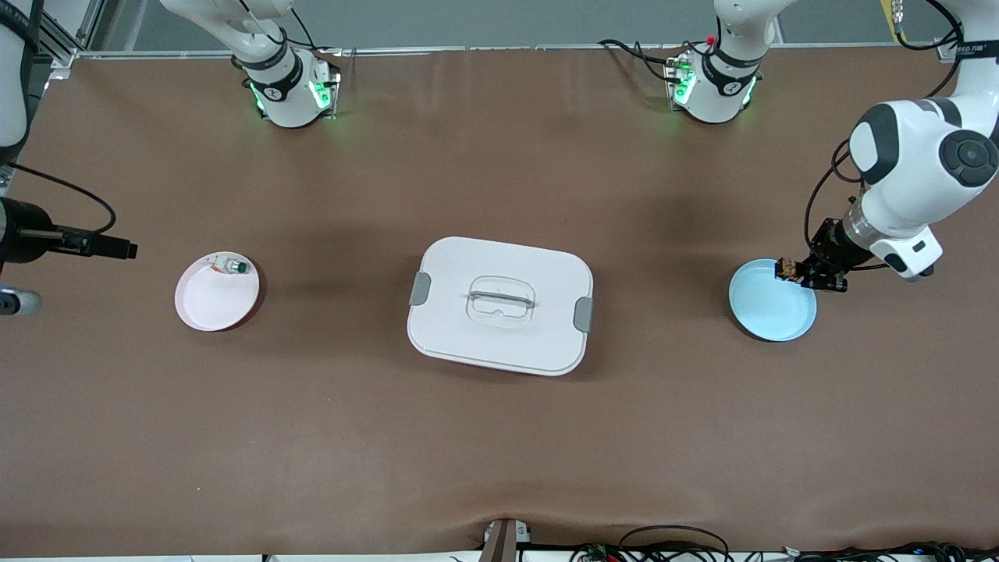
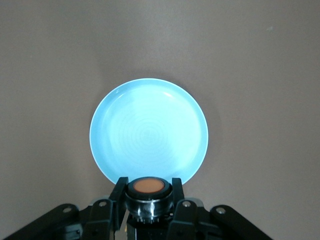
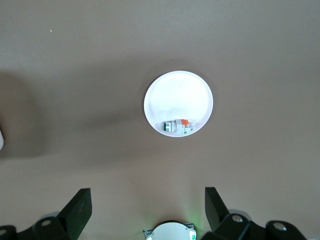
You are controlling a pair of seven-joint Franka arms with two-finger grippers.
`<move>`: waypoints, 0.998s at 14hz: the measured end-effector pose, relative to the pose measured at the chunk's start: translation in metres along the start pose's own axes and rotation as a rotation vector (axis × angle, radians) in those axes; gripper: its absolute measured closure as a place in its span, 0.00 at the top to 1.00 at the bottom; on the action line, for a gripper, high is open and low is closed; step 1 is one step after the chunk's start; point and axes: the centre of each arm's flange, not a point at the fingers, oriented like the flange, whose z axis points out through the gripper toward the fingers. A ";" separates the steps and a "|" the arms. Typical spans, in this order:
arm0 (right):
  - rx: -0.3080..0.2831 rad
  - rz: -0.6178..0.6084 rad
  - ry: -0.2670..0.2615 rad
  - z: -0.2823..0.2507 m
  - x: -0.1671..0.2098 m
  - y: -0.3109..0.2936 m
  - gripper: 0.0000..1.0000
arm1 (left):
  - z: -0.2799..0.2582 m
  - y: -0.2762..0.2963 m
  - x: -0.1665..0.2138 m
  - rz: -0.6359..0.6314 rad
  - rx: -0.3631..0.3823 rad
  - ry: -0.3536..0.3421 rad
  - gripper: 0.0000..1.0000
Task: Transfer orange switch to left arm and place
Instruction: 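Move the held switch with the left gripper over the blue plate, then lower the switch onto the blue plate with the left gripper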
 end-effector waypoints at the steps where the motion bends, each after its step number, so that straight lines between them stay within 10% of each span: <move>1: 0.005 0.000 0.008 0.000 -0.005 0.000 1.00 | 0.008 0.000 0.001 0.010 0.006 0.001 0.39; 14: 0.055 0.027 0.119 -0.045 -0.038 0.009 1.00 | 0.079 0.005 0.030 0.016 -0.006 -0.028 0.39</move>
